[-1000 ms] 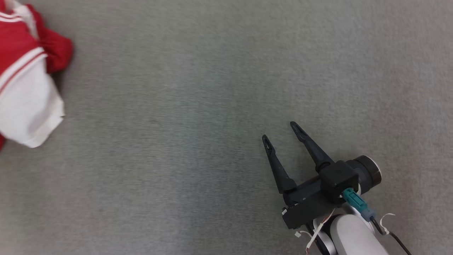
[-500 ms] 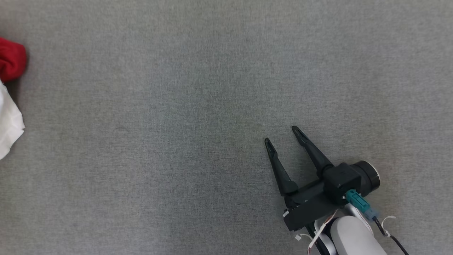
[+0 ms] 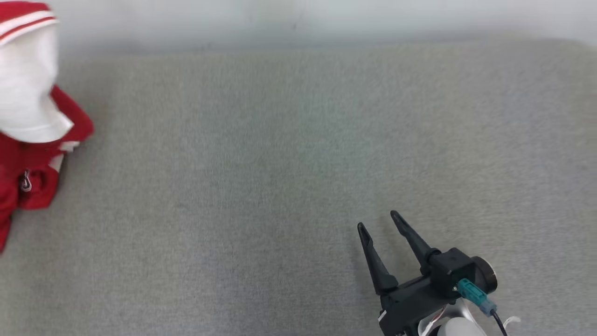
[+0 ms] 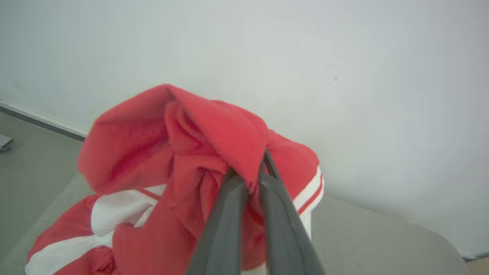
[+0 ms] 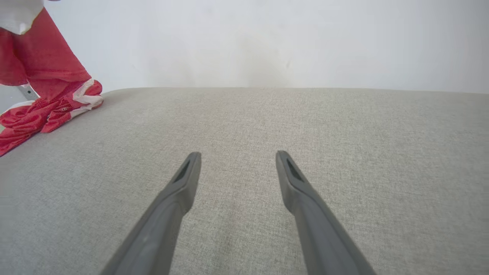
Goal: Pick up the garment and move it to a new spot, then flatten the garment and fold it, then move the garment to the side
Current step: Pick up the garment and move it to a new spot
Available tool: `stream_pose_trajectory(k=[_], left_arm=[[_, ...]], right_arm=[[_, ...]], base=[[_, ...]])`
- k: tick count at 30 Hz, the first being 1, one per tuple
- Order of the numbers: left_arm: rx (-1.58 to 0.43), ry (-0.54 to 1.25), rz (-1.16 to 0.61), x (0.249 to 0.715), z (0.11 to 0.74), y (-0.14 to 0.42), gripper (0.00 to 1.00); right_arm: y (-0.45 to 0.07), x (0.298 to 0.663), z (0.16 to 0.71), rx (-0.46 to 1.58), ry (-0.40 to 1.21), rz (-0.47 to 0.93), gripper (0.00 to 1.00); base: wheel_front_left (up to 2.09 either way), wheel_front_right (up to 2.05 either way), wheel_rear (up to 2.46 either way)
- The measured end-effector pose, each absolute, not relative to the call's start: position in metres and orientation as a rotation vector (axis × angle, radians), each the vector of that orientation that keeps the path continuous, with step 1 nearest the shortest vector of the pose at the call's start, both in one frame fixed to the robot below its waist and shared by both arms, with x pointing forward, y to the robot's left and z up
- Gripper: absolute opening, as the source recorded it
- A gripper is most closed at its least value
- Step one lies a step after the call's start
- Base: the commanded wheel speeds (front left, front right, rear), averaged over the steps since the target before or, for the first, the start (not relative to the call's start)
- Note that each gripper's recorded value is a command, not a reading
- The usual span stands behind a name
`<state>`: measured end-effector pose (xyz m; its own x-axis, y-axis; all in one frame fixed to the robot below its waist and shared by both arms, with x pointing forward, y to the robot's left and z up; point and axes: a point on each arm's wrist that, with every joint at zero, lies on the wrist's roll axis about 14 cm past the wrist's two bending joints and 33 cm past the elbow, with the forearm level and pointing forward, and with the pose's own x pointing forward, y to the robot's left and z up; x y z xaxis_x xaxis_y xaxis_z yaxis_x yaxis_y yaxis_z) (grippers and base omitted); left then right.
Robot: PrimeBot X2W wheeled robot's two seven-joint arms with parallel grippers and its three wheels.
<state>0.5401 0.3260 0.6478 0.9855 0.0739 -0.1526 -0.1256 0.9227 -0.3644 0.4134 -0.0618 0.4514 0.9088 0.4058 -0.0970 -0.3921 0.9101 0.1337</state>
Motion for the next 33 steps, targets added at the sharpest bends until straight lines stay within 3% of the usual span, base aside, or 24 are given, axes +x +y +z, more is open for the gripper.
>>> stream_pose_trajectory(k=[7, 12, 15, 21, 27, 28, 29, 30, 33], left_arm=[[-0.465, 0.025, -0.208, 0.533, 0.718, 0.206, 0.0], [-0.496, 0.012, -0.466, 0.521, 0.737, 0.097, 0.0], [-0.396, 0.073, -0.536, 0.516, 0.707, 0.053, 0.0], [-0.385, 0.203, -0.627, 0.5, 0.642, -0.011, 0.0], [-0.334, 0.346, -0.632, 0.489, 0.562, -0.045, 0.0], [-0.33, 0.365, -0.629, 0.487, 0.55, -0.049, 0.07], [-0.33, 0.377, -0.626, 0.485, 0.54, -0.052, 0.36], [-0.323, 0.384, -0.624, 0.483, 0.531, -0.054, 1.0], [-0.295, 0.388, -0.608, 0.478, 0.51, -0.053, 1.0]], right_arm=[[-0.079, 0.391, 0.483, 0.114, 0.053, 0.367, 1.0], [-0.116, 0.375, 0.498, 0.101, 0.013, 0.257, 1.0], [-0.136, 0.367, 0.502, 0.097, 0.004, 0.198, 1.0], [-0.165, 0.354, 0.507, 0.082, -0.009, 0.108, 1.0], [-0.19, 0.341, 0.505, 0.072, -0.001, 0.029, 1.0], [-0.192, 0.339, 0.503, 0.069, 0.006, 0.02, 1.0], [-0.195, 0.337, 0.501, 0.067, 0.012, 0.011, 1.0], [-0.196, 0.336, 0.499, 0.066, 0.022, 0.007, 1.0], [-0.198, 0.335, 0.497, 0.062, 0.029, 0.0, 1.0]], base=[[0.0, 0.0, 0.0], [0.0, 0.0, 0.0], [0.0, 0.0, 0.0], [0.0, 0.0, 0.0], [0.0, 0.0, 0.0], [0.0, 0.0, 0.0], [0.0, 0.0, 0.0], [0.0, 0.0, 0.0], [0.0, 0.0, 0.0]])
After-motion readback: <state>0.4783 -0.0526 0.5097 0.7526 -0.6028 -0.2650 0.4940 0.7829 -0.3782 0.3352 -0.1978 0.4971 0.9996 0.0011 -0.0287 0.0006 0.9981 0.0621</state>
